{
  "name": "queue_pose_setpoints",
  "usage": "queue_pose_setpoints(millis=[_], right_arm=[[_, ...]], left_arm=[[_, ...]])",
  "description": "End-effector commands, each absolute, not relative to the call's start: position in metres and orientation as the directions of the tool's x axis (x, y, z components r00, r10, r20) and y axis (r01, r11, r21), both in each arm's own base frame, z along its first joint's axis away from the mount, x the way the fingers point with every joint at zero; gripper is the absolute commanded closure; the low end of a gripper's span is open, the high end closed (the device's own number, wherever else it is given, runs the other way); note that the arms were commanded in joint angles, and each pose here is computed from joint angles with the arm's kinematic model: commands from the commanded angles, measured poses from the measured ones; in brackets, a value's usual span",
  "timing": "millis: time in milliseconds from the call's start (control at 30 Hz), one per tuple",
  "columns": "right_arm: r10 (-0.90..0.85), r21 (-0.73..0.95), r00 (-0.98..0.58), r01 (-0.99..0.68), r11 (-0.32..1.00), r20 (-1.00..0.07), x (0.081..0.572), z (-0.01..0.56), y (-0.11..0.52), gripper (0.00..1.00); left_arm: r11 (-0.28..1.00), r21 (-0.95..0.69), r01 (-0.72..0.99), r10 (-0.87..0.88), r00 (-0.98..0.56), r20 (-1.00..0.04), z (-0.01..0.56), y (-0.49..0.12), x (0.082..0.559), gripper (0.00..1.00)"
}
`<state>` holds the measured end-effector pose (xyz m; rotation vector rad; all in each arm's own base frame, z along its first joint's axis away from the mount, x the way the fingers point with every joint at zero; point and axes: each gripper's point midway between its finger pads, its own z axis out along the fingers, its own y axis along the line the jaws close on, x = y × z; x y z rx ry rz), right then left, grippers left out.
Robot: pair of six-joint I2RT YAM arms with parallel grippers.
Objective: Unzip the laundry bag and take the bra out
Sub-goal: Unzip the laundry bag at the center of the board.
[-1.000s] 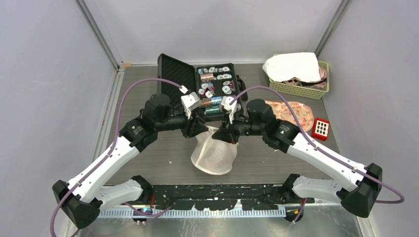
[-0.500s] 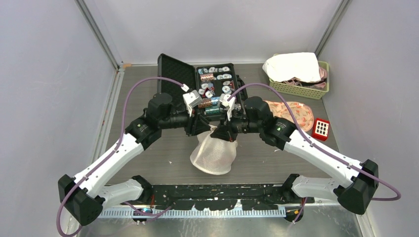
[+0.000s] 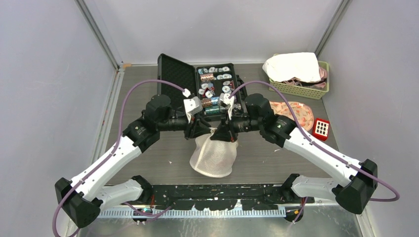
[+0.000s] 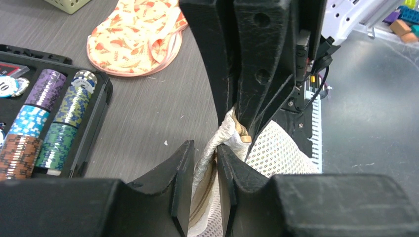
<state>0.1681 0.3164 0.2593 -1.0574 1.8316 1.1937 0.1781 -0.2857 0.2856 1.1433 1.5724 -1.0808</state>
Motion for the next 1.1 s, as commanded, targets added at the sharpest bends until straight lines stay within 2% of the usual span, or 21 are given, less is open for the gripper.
queue_pose_setpoints(millis=[0,300,567,733,900,1067], right_arm=[[-0.194,0.31,-0.36,-0.918,0.247,-0.913,0.188,0.281,0.328,0.99],[-0.229,0.287,-0.341,-0.928,0.238,-0.912,0.188,0.274,0.325,0.99],[-0.228,0.267,-0.32,-0.935,0.233,-0.92,0.189,0.283,0.316,0.99],[-0.23,0.257,-0.3,-0.946,0.198,-0.926,0.182,0.287,0.315,0.99],[-0.232,0.257,-0.294,-0.95,0.178,-0.927,0.179,0.29,0.315,0.99],[-0.225,0.258,-0.29,-0.953,0.159,-0.93,0.177,0.295,0.317,0.99]], left_arm=[[-0.078,-0.011,0.997,0.086,-0.004,-0.996,0.342,-0.3,0.126,0.75],[-0.112,0.055,0.992,0.075,0.063,-0.995,0.357,-0.296,0.116,0.86],[-0.002,0.026,1.0,0.101,0.026,-0.995,0.353,-0.276,0.123,0.87],[0.011,0.044,0.999,0.144,0.042,-0.989,0.346,-0.265,0.123,0.79],[-0.064,0.107,0.992,0.245,0.119,-0.962,0.323,-0.258,0.119,0.67],[0.04,0.134,0.99,0.283,0.118,-0.952,0.312,-0.26,0.144,0.66]])
